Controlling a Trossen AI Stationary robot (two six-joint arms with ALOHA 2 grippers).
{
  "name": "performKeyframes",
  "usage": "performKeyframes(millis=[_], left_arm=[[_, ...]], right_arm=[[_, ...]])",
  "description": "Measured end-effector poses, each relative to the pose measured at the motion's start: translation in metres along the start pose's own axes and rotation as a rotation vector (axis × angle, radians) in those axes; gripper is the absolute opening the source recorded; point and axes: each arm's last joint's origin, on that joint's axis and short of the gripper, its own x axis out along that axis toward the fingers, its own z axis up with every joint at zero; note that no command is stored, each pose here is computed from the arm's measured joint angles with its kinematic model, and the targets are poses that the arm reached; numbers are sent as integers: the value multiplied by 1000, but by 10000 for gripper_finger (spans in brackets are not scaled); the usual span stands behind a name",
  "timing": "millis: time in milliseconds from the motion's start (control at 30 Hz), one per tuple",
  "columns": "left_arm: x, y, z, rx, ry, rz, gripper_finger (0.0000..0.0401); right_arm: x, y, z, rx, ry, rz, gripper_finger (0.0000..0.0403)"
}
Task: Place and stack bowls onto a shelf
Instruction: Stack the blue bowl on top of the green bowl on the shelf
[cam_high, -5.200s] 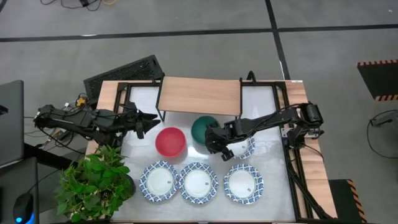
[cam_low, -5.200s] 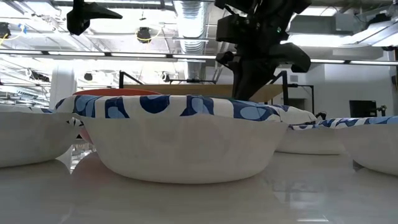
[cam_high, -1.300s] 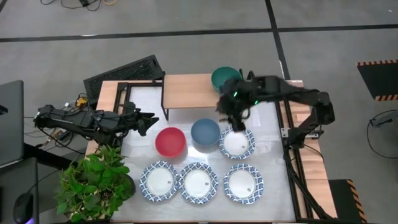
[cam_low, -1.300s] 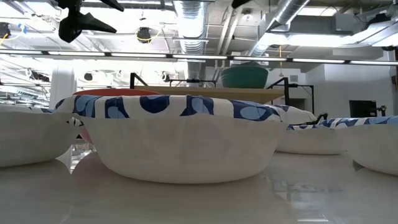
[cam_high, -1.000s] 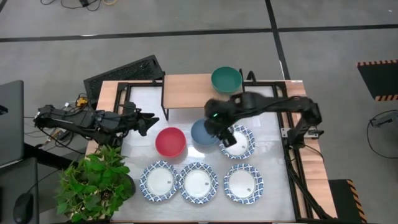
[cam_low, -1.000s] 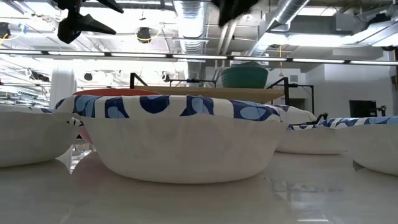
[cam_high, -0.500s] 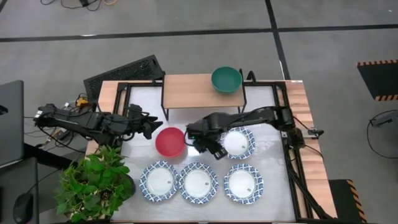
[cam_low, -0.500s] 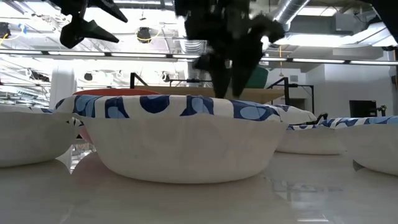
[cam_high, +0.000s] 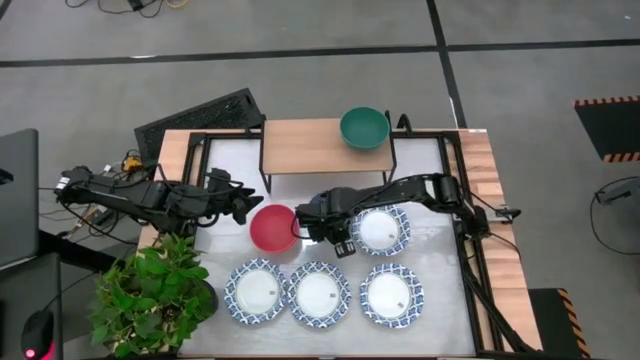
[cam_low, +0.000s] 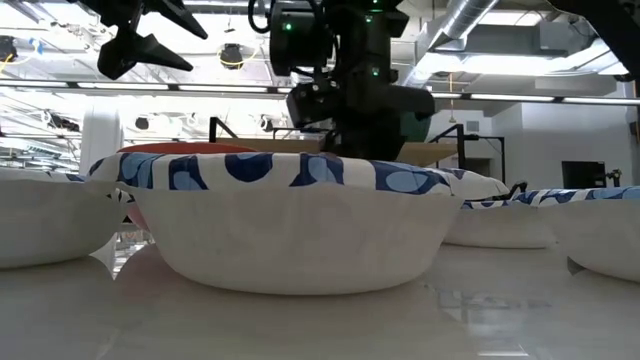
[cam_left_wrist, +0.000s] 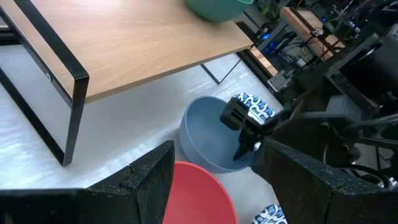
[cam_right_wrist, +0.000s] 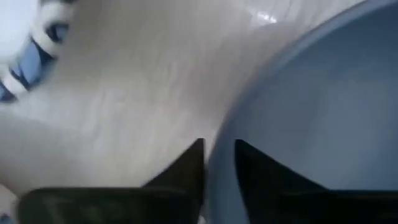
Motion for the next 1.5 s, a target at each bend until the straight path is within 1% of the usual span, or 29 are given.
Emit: performKeyframes(millis=[67, 100, 267, 367, 500, 633, 767, 800, 900, 933, 1000, 1067, 1167, 1233, 1267, 1333, 1400, 1500], left_arm=[[0, 0, 0, 0, -2, 1, 234], [0, 0, 0, 0, -2, 2, 234], [0, 0, 0, -4, -5, 5, 234], [0, 0, 0, -17, -5, 5, 234], [0, 0, 0, -20, -8, 9, 234], [0, 1, 0, -21, -13, 14, 234], [0, 1, 0, -22, -15, 16, 234], [0, 1, 0, -22, -18, 19, 234], [0, 1, 0, -22, -22, 22, 234], [0, 1, 0, -22, -23, 23, 234], [0, 1, 1, -22, -23, 23, 234], [0, 1, 0, -22, -24, 23, 234], [0, 1, 0, -22, -27, 25, 234], [1, 1, 0, -20, -29, 31, 234], [1, 1, 0, -19, -29, 33, 234], [2, 1, 0, -17, -29, 36, 234], [3, 1, -1, -14, -31, 44, 234], [5, 0, -2, -10, -29, 51, 234]], right_arm=[[-3, 3, 0, 11, -7, -4, 47], [-5, 4, 0, 4, -7, -15, 28], [-16, 13, -2, -14, -17, -3, 24], [-37, 17, -10, -26, -44, 23, 24], [-80, 17, -27, -20, -139, 75, 24], [-127, 18, -52, -22, -267, 117, 24], [-177, 27, -80, -103, -453, 160, 24], [-190, 29, -88, -129, -510, 149, 24], [-222, 31, -111, -157, -641, 69, 24], [-234, 31, -121, -152, -695, 23, 24], [-252, 27, -137, -108, -754, -102, 24], [-270, 22, -153, -7, -809, -297, 24], [-287, 10, -174, 192, -821, -571, 24], [-293, 0, -185, 288, -800, -679, 24], [-293, -6, -188, 321, -788, -706, 24], [-292, -18, -195, 377, -768, -716, 24], [-286, -31, -198, 402, -726, -674, 24], [-270, -51, -196, 401, -650, -564, 24]])
